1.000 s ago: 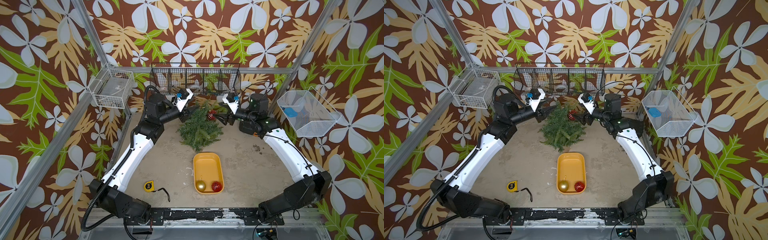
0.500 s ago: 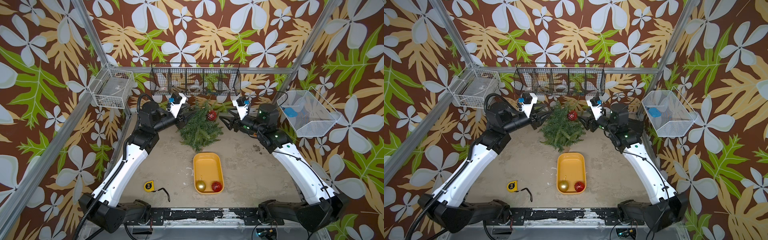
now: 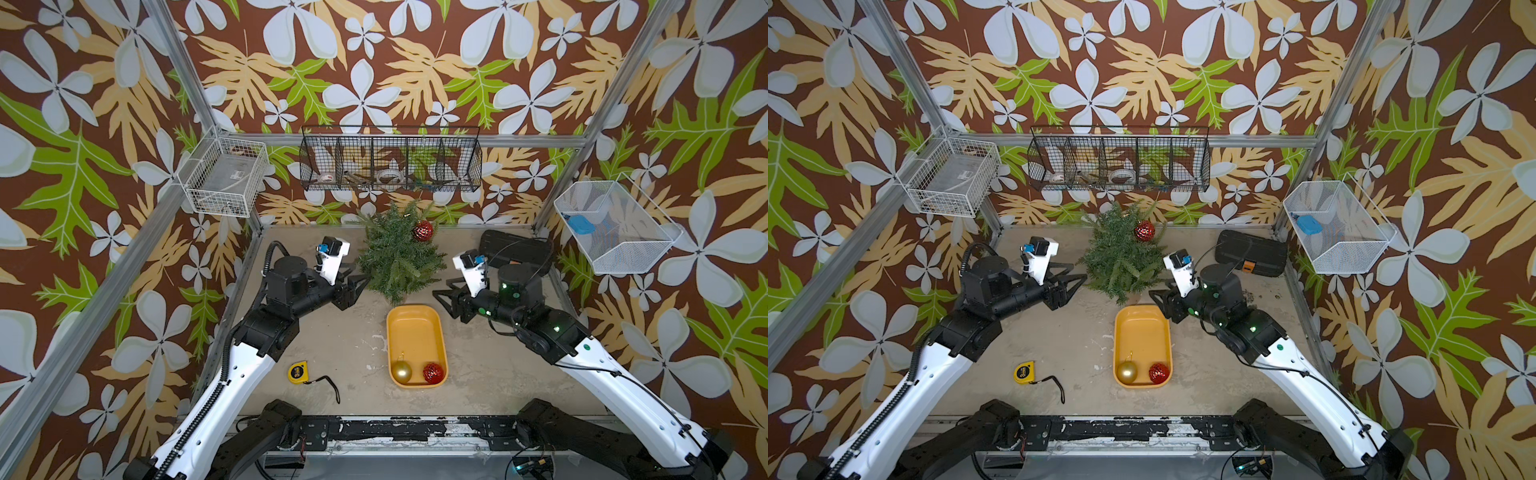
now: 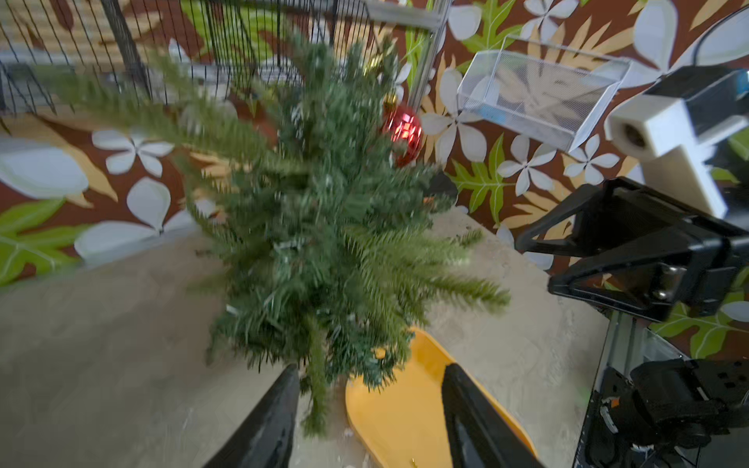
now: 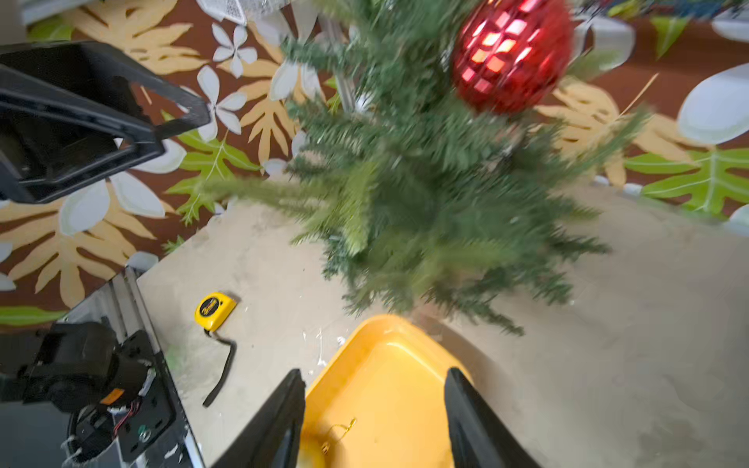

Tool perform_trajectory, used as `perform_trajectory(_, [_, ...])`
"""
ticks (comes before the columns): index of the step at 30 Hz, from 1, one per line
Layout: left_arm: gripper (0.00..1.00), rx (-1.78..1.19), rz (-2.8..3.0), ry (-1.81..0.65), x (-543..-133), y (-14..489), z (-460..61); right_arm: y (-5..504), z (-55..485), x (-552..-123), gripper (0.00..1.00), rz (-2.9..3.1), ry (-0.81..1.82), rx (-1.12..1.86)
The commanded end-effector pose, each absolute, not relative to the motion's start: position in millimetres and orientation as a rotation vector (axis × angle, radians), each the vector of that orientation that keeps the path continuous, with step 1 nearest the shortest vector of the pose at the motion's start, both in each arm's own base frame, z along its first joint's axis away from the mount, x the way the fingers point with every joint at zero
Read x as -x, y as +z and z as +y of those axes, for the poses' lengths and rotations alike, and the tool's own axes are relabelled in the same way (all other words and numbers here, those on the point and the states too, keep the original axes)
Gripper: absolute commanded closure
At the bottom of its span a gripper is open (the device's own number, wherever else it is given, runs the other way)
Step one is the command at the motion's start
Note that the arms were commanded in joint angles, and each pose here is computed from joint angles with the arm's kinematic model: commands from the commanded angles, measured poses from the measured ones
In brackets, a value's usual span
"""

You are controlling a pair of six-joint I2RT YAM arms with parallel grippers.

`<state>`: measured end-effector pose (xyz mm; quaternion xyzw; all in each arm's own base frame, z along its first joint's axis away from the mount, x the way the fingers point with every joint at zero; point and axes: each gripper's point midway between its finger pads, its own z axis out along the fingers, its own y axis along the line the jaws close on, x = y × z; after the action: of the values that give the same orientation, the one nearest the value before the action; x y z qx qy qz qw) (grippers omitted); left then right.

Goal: Decorate the small christmas tree with ornaments
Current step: Pick up an ornament from the container.

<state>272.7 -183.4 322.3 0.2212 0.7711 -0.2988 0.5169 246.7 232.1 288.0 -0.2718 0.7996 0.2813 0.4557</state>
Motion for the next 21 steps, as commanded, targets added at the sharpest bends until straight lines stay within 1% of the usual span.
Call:
perform_trajectory(1, [0.37,-0.477,1.909,-0.682,-266,294,-172,251,236,-230,0.43,2.077,0.667,0.673])
perform_trajectory(3, [0.36,-0.484,1.897,-0.636,-264,281,-166,226,249,-212,0.44,2.13,0.72,0.732])
perform_trajectory(7, [0.36,-0.462,1.869,-0.522,-269,261,-152,178,265,-184,0.45,2.237,0.718,0.86])
perform_trajectory(10, [0.36,-0.426,1.846,-0.505,-268,251,-146,151,273,-168,0.42,2.336,0.753,0.912])
perform_trajectory(12, [0.36,-0.397,1.821,-0.522,-265,252,-144,133,276,-161,0.39,2.396,0.775,0.933])
perform_trajectory(16, [0.36,-0.324,1.774,-0.53,-262,271,-136,115,287,-152,0.36,2.419,0.815,0.968])
perform_trajectory(18, [0.36,-0.278,1.747,-0.56,-260,272,-134,110,290,-152,0.34,2.433,0.82,0.973])
perform_trajectory(21, [0.37,-0.309,1.721,-0.579,-256,277,-138,103,294,-152,0.31,2.455,0.821,0.992])
